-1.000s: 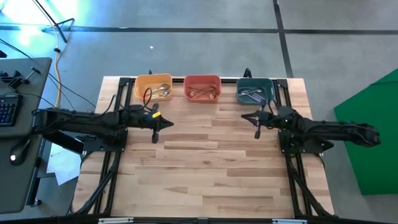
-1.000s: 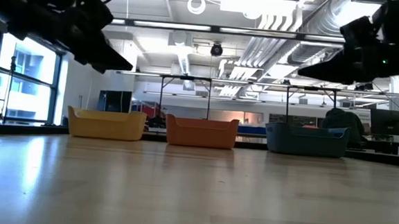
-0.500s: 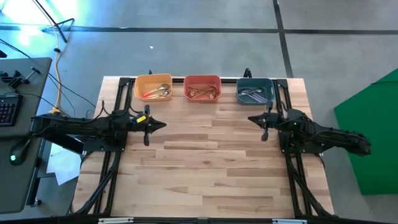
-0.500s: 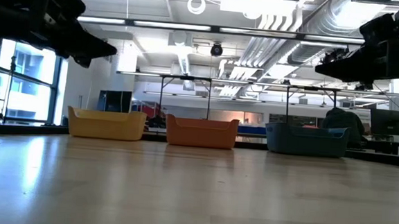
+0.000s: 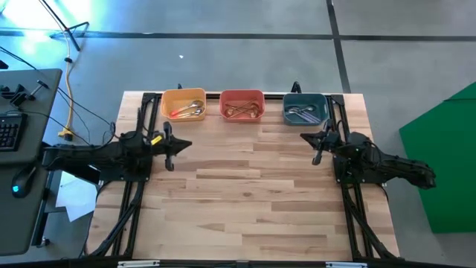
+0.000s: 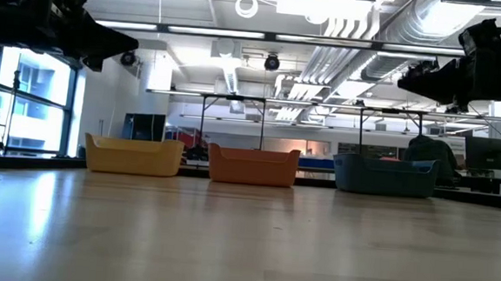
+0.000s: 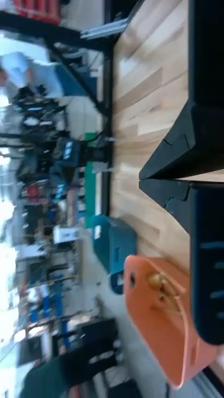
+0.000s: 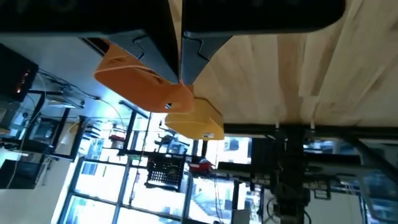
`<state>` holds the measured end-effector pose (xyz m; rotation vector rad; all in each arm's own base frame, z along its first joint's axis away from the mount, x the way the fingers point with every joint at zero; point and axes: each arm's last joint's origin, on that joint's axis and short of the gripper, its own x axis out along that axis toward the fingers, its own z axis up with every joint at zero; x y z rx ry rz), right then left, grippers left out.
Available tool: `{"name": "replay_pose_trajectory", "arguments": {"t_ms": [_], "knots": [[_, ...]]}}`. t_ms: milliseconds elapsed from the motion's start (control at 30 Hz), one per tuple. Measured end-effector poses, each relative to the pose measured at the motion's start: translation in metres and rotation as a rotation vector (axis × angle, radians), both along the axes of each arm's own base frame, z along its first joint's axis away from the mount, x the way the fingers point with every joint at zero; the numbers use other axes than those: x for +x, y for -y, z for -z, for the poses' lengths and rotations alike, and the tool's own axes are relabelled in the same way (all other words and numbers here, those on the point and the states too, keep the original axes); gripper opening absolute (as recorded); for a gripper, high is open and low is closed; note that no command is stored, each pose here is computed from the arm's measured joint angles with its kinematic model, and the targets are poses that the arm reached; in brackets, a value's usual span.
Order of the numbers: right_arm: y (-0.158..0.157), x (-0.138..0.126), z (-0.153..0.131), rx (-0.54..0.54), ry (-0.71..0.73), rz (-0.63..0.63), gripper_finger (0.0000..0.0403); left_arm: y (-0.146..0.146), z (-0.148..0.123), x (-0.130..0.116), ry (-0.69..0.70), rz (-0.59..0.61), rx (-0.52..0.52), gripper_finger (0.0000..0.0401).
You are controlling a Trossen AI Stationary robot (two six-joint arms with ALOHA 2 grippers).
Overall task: Sort silverware by color (type)
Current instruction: Return to Home Position
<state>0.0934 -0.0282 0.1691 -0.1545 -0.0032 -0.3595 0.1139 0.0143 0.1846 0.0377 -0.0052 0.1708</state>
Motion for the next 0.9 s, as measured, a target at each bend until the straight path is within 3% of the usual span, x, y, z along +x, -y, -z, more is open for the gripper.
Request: {"name": "replay_pose_trajectory", "arguments": {"t_ms": [200, 467, 600, 733, 900], "knots": [[-0.003, 0.000, -0.001, 0.013, 0.015, -0.040, 0.0000, -0.001, 0.006, -0.004, 0.088, -0.046, 0.008, 0.0000], [0.000, 0.000, -0.002, 0.012, 0.024, 0.033, 0.0000, -0.002, 0.010, -0.005, 0.045, -0.079, 0.029, 0.0000], [0.000, -0.001, -0.001, 0.026, 0.029, 0.047, 0.0000, -0.004, 0.012, -0.008, 0.036, -0.162, -0.013, 0.0004], [0.000, 0.000, -0.001, 0.038, 0.025, 0.056, 0.0000, -0.003, 0.017, -0.015, 0.006, -0.163, -0.034, 0.0013], [0.002, -0.001, -0.001, 0.038, 0.034, 0.103, 0.0000, -0.004, 0.013, -0.019, 0.045, -0.203, 0.007, 0.0021]]}}
